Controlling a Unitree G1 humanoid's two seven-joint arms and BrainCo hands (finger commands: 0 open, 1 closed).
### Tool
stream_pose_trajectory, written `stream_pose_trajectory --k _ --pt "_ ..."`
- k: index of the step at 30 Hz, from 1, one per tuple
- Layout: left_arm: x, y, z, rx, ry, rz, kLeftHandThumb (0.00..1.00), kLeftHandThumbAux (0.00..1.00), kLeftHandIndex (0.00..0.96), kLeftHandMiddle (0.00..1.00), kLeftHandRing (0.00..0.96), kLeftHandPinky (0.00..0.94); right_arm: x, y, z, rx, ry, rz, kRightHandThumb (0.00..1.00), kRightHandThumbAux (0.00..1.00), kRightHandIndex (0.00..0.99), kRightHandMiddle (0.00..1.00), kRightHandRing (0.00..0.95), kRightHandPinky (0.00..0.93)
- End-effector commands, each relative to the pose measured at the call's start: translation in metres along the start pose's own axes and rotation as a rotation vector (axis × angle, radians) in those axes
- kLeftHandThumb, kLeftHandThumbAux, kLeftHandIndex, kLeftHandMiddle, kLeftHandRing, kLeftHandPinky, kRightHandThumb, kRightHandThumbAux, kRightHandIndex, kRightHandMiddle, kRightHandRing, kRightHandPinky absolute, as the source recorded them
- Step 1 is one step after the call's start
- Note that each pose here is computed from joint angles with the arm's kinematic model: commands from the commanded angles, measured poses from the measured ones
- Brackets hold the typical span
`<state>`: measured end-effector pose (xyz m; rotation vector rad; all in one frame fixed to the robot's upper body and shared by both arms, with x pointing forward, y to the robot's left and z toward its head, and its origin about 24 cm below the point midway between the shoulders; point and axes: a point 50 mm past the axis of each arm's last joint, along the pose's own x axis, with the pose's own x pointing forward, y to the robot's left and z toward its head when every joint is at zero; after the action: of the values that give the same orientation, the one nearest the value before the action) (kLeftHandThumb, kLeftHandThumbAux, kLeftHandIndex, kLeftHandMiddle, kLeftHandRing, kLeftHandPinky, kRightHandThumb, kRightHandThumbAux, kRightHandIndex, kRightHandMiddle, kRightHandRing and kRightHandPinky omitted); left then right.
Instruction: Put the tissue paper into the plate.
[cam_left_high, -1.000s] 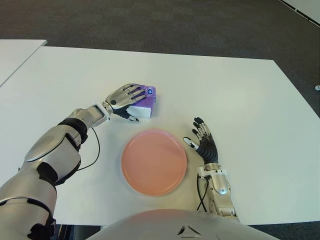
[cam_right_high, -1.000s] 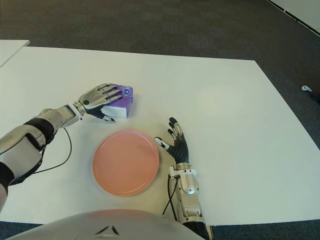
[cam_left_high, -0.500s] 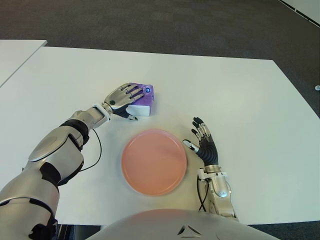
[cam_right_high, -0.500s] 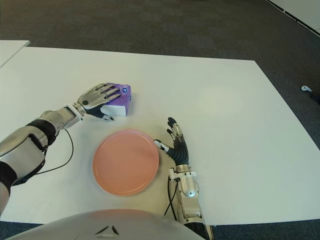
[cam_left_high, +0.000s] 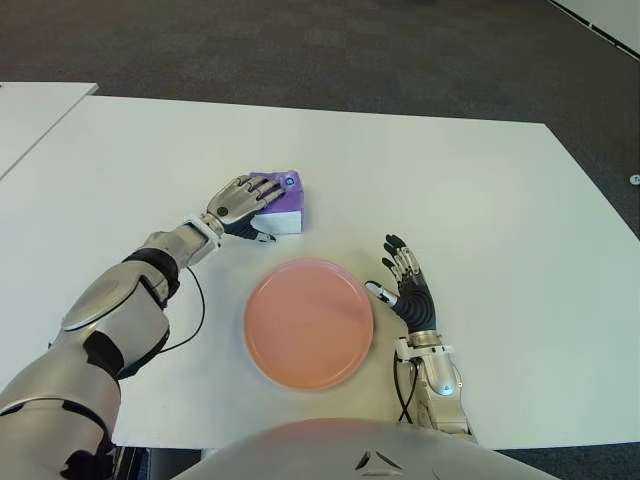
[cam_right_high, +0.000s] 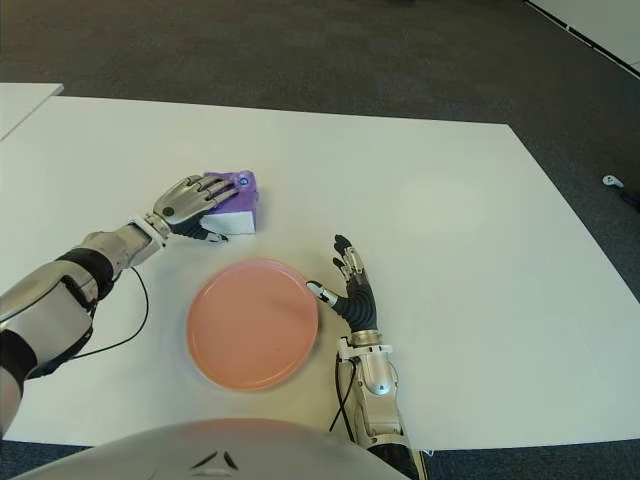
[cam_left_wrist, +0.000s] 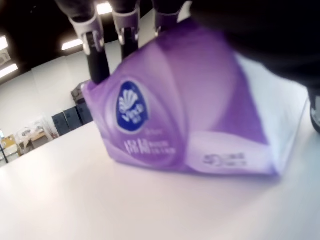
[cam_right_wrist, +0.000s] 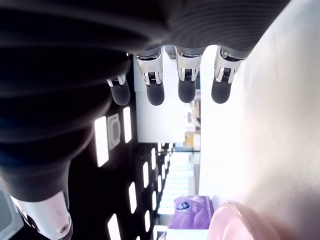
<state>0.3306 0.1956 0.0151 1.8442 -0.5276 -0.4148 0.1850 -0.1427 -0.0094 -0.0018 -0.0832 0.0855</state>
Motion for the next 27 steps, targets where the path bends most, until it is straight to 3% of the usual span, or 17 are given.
stream_pose_trajectory --k 1,2,3,7,23,27 --pt "-0.028 -0.037 0.028 -0.020 -0.045 -0.157 0.398 0.576 0.393 0.618 0.603 0.663 -0.037 -0.009 -0.045 0.019 0.285 -0.034 0.000 0.714 0.000 0.000 0.000 0.000" --pt "-0.029 -0.038 0.030 -0.024 -0.042 -0.157 0.411 0.581 0.405 0.631 0.615 0.676 -0.037 -0.009 -0.045 0.019 0.285 -0.033 0.000 0.715 0.000 0.000 0.000 0.000" --pt "-0.029 -0.039 0.031 -0.026 -0.040 -0.157 0.514 0.624 0.413 0.653 0.636 0.697 -0.037 -0.009 -0.045 0.020 0.285 -0.032 0.000 0.716 0.000 0.000 0.000 0.000" --pt "-0.032 -0.041 0.035 -0.062 -0.019 -0.141 0.665 0.682 0.428 0.697 0.682 0.728 -0.037 -0.009 -0.046 0.022 0.287 -0.025 0.000 0.719 0.000 0.000 0.000 0.000" --pt "-0.035 -0.043 0.047 -0.154 0.063 -0.022 0.714 0.699 0.440 0.762 0.744 0.783 -0.038 -0.009 -0.048 0.028 0.301 -0.016 0.000 0.707 0.000 0.000 0.000 0.000" --pt "-0.035 -0.041 0.049 -0.167 0.097 0.036 0.715 0.700 0.442 0.819 0.783 0.822 -0.038 -0.008 -0.047 0.029 0.297 -0.018 0.000 0.698 0.000 0.000 0.000 0.000"
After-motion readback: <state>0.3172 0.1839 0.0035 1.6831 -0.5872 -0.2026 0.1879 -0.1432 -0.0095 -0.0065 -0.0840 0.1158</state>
